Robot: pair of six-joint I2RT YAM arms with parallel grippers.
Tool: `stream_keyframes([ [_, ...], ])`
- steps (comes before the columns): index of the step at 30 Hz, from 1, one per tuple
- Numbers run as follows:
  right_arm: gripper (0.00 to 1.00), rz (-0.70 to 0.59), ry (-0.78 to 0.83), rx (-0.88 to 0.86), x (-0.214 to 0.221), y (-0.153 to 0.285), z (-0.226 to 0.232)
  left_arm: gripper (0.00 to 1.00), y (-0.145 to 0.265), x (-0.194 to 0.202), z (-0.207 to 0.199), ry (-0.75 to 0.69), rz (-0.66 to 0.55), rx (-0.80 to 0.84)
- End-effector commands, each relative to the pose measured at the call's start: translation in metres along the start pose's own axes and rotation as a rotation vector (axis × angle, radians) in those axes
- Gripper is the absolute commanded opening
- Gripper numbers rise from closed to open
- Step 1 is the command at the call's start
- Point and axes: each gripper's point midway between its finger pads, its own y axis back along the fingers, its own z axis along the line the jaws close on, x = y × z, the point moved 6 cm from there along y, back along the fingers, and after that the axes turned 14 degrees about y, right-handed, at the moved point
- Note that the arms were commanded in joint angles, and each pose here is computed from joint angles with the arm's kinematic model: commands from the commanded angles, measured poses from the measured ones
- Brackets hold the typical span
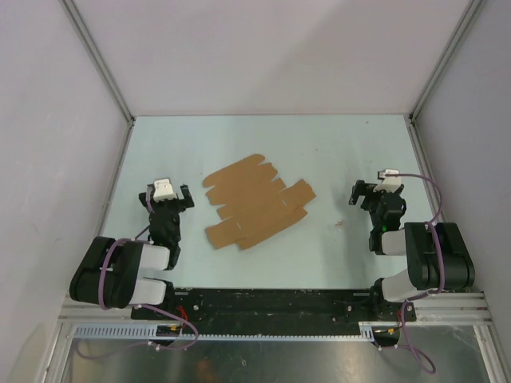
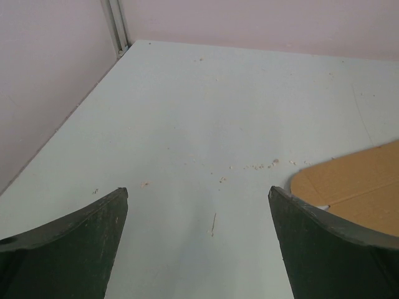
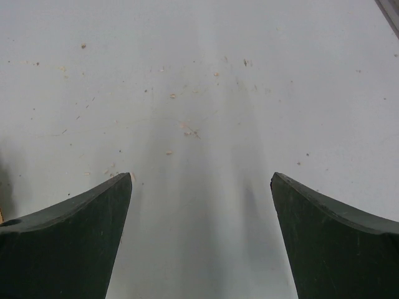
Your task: Fold the paper box
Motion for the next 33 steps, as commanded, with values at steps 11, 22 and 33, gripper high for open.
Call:
stream_keyframes([
  [11, 1.00, -0.050, -0.005, 0.005, -0.012, -0.005, -0.002, 1.00, -0.007, -0.013, -0.004, -0.008, -0.046, 0.027],
  [22, 1.00, 0.115, -0.172, 0.210, -0.088, -0.026, -0.007, 1.00, -0.007, -0.051, -0.037, -0.015, 0.019, -0.053],
  [33, 1.00, 0.352, -0.401, -0.104, -0.100, -0.022, 0.025, 1.00, 0.000, -0.099, -0.073, 0.208, 0.164, 0.020],
])
